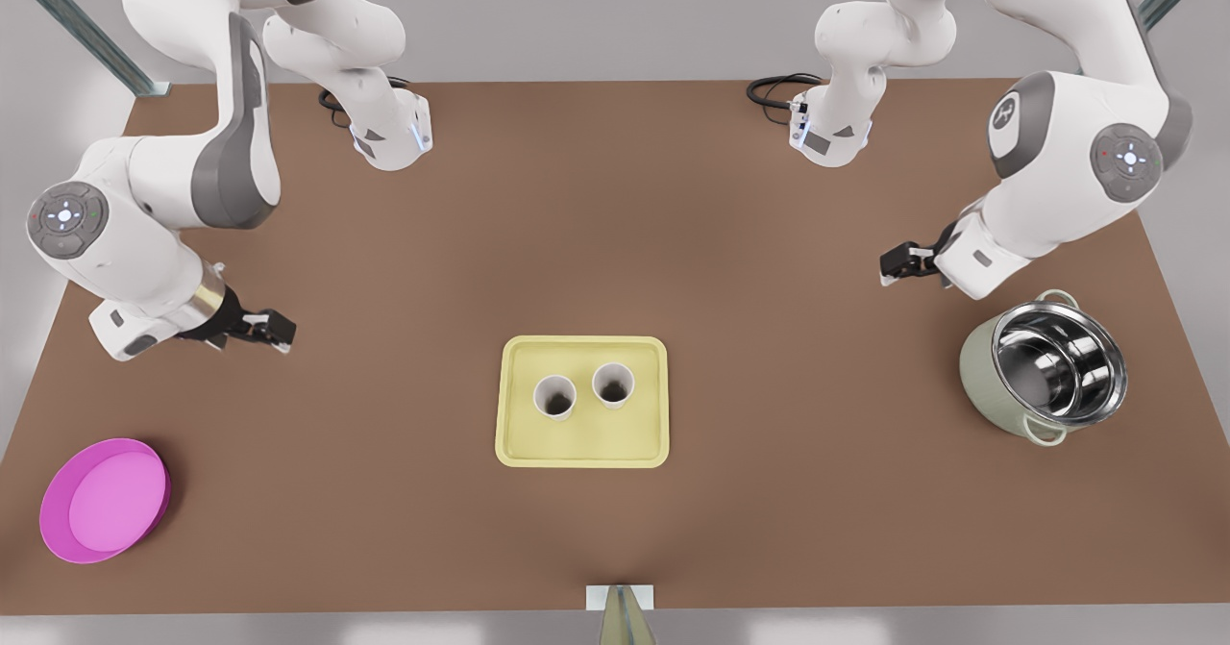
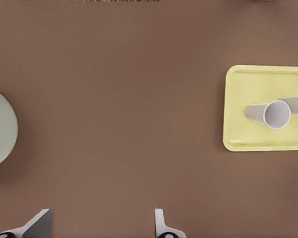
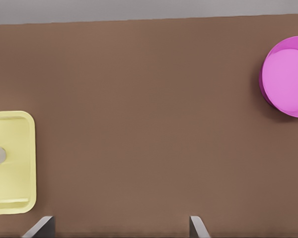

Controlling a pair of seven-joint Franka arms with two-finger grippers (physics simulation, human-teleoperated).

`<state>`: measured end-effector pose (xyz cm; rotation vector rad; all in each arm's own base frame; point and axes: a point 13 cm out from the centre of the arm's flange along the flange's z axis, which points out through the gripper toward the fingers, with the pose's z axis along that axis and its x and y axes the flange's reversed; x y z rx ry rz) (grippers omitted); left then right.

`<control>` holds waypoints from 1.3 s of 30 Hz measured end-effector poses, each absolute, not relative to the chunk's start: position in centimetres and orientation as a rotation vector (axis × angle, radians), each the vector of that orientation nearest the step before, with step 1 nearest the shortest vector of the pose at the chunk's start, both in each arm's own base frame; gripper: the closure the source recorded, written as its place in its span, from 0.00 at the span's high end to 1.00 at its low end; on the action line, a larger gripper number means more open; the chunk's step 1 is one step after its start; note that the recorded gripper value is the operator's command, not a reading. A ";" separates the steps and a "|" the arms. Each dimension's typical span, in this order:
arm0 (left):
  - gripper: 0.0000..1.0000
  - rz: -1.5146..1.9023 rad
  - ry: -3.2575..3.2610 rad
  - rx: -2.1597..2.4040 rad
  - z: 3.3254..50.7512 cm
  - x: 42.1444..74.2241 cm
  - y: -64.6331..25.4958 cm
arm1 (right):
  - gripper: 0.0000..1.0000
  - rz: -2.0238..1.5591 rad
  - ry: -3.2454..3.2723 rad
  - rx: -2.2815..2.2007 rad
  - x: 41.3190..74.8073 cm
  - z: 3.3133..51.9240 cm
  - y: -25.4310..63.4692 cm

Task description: Use the left arm to pick up the white IKEA cup from the tray and place it on the middle-left position; use the right arm to pick up the white IKEA cup from the tray and place it on the middle-right position

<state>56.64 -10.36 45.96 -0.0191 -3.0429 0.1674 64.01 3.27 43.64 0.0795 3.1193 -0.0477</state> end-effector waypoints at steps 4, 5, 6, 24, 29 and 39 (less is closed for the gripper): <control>1.00 0.163 -3.023 0.001 44.2 56.8 -10.6 | 1.00 -0.050 3.162 -0.032 63.7 41.7 7.4; 1.00 0.158 -3.013 0.011 43.8 56.4 -10.4 | 1.00 -0.058 3.183 -0.126 63.8 39.5 11.7; 1.00 0.147 -3.005 0.018 43.4 56.1 -10.3 | 1.00 -0.067 3.201 -0.215 64.0 36.5 16.0; 1.00 0.037 -2.972 -0.142 42.9 54.9 -12.3 | 0.09 -0.011 3.117 -0.087 64.9 8.6 39.8; 1.00 0.030 -2.960 -0.170 42.4 54.8 -12.4 | 0.00 0.109 3.063 0.035 67.6 12.4 39.1; 1.00 -0.024 -2.936 -0.445 35.4 54.1 -29.7 | 0.00 0.022 3.065 0.316 74.7 23.7 12.8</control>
